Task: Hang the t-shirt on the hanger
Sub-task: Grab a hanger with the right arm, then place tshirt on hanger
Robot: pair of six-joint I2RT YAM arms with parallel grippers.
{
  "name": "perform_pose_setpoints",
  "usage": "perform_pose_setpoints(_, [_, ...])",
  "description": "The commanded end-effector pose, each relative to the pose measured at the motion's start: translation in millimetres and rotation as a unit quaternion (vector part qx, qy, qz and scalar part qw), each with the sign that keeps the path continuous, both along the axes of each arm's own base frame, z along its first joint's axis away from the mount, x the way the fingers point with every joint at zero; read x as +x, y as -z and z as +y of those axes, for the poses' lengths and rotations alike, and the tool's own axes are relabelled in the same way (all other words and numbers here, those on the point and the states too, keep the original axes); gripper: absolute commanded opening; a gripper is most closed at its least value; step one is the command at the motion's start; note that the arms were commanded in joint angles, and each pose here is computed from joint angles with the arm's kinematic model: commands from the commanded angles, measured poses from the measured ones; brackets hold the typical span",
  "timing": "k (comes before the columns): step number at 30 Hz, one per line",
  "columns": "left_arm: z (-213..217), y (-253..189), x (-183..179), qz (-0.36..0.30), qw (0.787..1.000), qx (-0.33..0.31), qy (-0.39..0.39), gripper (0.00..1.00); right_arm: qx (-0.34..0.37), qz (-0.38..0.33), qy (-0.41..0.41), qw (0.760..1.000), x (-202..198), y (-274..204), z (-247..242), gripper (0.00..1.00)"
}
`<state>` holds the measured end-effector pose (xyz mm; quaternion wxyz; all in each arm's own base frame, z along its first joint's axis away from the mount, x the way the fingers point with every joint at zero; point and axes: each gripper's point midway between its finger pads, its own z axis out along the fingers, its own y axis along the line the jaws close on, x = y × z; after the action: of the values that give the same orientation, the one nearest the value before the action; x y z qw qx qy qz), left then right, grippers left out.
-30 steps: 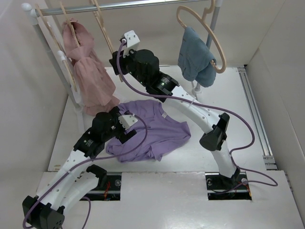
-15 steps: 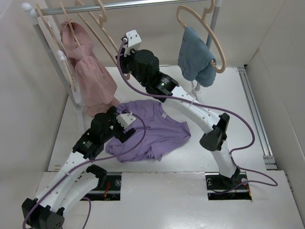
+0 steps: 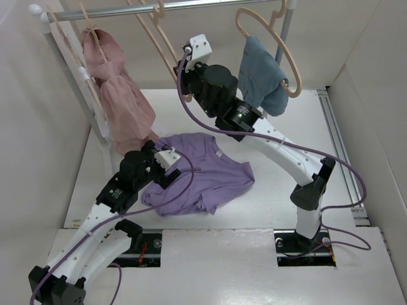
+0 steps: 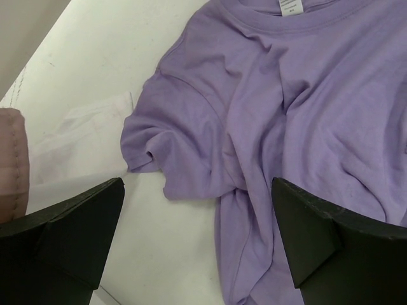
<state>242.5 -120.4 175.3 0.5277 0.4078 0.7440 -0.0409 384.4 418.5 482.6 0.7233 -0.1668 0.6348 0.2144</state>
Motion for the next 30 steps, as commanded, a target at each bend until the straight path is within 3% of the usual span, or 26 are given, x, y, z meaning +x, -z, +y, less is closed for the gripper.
perform_pose_setpoints(1, [-7.1,-7.9,1.9,-0.007,1.000,-0.020,0.008,1.00,0.041,-0.050,0.013,0.998,-15.1,-46.0,-23.6,0.00])
perform_pose_setpoints(4, [-12.3,-13.5,-2.0,-0.011,0.999,-0.026,0.027,1.00,0.033,-0.056,0.008,0.998,-22.0,-47.3,-31.2,0.00])
perform_pose_setpoints(13, [-18.1,-21.6,-9.1,-0.040,0.997,-0.032,0.061,0.95,-0.031,-0.028,-0.049,0.998,-46.8,9.9,-34.5,0.00])
perform_pose_setpoints(17, [-26.9,-29.9,-17.0,-0.056,0.992,-0.032,0.104,0.87,-0.048,-0.012,-0.068,0.996,-59.7,33.0,-42.4,0.00])
perform_pose_setpoints(21, [-30.5,-40.4,-19.2,-0.065,0.990,-0.036,0.118,0.70,-0.049,0.012,-0.117,0.992,-76.1,54.8,-58.3,0.00])
perform_pose_setpoints(25, [-46.9,-65.5,-36.4,-0.082,0.977,-0.047,0.191,0.64,-0.070,0.074,-0.109,0.989,-76.0,112.4,-110.3,0.00])
perform_pose_setpoints(30, [-68.4,-82.8,-52.3,-0.076,0.960,-0.089,0.253,0.68,-0.085,0.115,-0.088,0.986,-92.6,142.1,-155.0,0.00])
